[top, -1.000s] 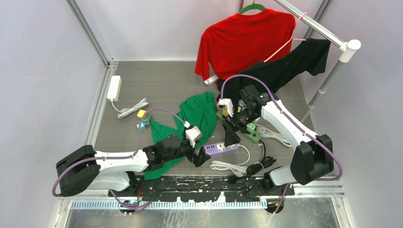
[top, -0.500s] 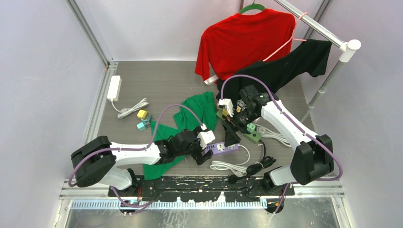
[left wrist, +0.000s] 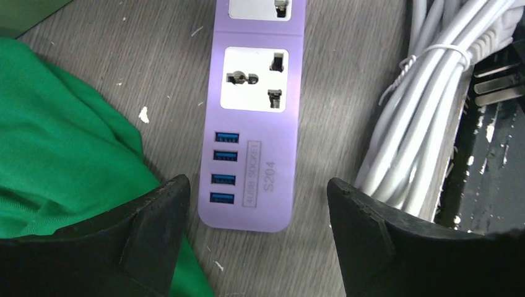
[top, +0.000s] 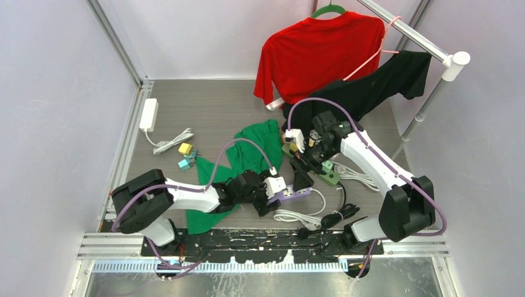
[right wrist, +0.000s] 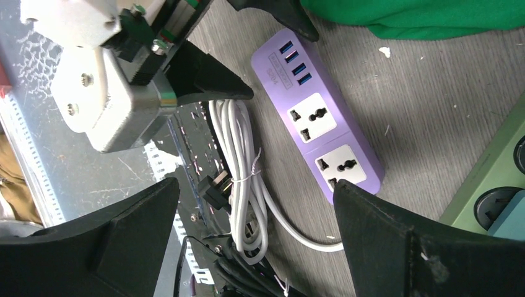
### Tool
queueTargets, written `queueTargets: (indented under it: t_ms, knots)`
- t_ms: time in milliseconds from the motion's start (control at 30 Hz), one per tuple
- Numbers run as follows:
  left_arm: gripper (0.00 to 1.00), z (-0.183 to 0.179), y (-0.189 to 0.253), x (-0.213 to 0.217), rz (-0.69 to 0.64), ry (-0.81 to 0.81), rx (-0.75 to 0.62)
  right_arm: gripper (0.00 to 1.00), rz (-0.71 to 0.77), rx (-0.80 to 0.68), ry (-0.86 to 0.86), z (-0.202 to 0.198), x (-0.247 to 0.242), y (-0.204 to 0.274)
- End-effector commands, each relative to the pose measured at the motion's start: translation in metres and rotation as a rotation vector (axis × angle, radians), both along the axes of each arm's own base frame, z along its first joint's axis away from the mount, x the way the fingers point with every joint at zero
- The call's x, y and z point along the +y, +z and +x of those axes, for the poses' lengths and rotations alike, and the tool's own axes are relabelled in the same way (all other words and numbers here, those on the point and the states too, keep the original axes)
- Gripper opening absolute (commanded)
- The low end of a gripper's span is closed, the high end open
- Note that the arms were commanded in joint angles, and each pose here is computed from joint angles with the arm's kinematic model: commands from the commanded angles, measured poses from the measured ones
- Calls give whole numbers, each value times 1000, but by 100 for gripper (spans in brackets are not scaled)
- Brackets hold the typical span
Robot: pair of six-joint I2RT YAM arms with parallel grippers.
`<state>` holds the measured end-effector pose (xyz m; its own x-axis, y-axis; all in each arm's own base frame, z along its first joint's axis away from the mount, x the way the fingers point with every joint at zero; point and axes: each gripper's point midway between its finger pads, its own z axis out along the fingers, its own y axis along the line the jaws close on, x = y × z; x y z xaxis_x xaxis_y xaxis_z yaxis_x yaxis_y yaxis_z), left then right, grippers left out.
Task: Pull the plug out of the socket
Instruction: Pick up the socket from the center of the board.
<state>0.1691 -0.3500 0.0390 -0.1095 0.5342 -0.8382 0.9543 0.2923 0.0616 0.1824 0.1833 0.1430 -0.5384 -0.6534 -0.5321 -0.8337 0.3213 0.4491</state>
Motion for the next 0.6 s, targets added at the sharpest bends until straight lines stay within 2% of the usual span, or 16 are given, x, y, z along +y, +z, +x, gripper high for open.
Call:
queueTargets:
  t_ms: [0, 133, 233, 367, 400, 467, 500, 533, 567]
  knots:
    - [80, 19, 25, -24, -104, -8, -60, 100, 25, -52, 10, 0, 0, 10]
    - [73, 22, 20, -26, -102, -4, -51, 100, 27, -52, 10, 0, 0, 10]
    - [62, 25, 13, -26, -99, 1, -36, 99, 25, -50, 9, 0, 0, 10]
    - [59, 27, 9, -27, -102, 4, -23, 99, 24, -51, 10, 0, 0, 10]
    - [56, 26, 9, -27, -102, 2, -21, 99, 25, -53, 10, 0, 0, 10]
    - [37, 26, 10, -28, -98, -3, -15, 99, 25, -53, 10, 0, 0, 10]
    - [23, 25, 10, -29, -93, -11, -12, 99, 24, -54, 10, 0, 0, 10]
    - [2, 25, 12, -29, -90, -11, -9, 99, 23, -53, 9, 0, -1, 10]
    - [0, 24, 14, -29, -86, -15, -5, 100, 22, -54, 9, 0, -1, 10]
